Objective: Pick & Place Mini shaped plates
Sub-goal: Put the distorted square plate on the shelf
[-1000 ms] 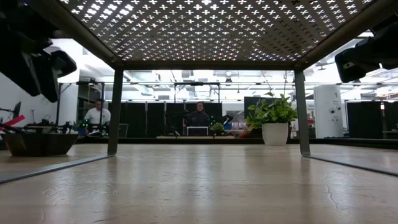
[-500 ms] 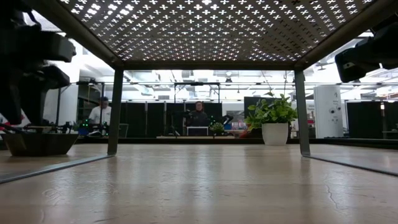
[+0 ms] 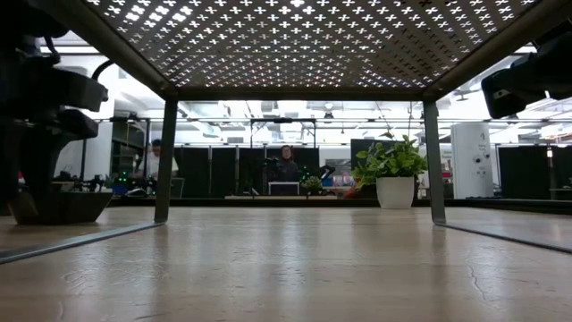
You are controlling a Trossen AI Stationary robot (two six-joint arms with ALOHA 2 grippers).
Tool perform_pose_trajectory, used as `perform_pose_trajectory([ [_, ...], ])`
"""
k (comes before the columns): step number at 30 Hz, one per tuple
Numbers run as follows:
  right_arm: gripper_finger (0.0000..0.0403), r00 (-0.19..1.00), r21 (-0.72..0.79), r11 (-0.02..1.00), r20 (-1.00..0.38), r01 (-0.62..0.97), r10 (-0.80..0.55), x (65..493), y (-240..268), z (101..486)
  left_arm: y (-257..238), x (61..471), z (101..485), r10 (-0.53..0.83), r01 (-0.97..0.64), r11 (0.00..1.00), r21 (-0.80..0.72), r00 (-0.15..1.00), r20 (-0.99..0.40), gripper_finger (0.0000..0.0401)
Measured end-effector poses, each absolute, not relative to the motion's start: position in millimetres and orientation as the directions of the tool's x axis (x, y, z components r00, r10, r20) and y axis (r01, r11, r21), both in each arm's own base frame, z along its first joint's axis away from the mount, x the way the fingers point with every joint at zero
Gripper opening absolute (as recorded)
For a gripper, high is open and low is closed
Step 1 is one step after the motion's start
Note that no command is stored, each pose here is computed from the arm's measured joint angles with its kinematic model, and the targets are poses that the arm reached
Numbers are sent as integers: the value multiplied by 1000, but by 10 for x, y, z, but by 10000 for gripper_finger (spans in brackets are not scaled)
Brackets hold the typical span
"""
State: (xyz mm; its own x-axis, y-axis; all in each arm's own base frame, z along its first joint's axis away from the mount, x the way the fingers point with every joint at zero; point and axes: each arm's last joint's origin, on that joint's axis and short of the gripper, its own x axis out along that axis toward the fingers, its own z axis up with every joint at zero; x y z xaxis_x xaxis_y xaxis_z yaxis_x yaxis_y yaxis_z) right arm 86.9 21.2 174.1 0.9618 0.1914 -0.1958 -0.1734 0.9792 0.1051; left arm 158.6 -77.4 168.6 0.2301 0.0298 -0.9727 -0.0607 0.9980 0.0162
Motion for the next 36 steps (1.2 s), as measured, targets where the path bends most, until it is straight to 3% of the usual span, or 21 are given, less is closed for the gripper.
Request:
perform_pose_trajectory([
  [4,8,962,105,979,-196,-174,192,869,212,1741,-783,1594,1657,24,-64,998,11,208,-978,124],
  [11,8,962,105,979,-196,-174,192,869,212,1741,-788,1597,1689,10,-62,998,-4,214,-977,12],
  [20,8,962,105,979,-196,-173,191,869,212,1741,-780,1609,2049,57,-73,996,42,218,-974,1],
  [36,8,962,105,979,-196,-174,192,869,212,1741,-826,1756,3040,146,-69,989,129,430,-891,0],
])
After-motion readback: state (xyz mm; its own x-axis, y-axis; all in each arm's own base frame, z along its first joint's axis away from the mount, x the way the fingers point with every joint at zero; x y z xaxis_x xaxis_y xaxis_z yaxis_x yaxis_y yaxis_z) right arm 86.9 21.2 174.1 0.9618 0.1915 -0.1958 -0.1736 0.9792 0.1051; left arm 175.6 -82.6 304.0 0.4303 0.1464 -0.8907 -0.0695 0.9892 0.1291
